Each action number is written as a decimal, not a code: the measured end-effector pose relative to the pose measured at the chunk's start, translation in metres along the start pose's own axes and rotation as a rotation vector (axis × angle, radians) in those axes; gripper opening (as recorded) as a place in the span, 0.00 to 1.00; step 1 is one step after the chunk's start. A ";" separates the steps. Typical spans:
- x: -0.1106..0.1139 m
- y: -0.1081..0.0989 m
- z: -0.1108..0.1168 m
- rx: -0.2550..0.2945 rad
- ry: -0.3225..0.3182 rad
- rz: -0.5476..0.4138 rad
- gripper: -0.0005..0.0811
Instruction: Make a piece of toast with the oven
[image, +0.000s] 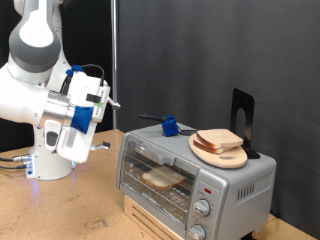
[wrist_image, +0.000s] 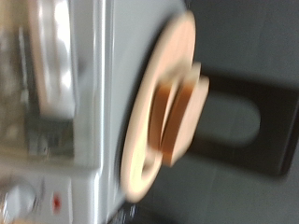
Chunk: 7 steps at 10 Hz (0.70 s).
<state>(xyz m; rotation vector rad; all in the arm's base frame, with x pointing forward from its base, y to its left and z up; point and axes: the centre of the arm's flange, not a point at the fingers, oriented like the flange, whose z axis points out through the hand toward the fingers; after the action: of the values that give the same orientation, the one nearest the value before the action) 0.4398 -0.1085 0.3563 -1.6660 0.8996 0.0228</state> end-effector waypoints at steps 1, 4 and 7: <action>0.012 -0.008 0.001 0.048 0.059 0.015 0.99; 0.032 -0.017 0.006 0.078 0.121 0.018 0.99; 0.034 -0.014 -0.007 -0.215 -0.047 0.046 0.99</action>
<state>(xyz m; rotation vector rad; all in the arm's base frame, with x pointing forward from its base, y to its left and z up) 0.4686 -0.1327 0.3538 -1.8356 0.9259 0.1953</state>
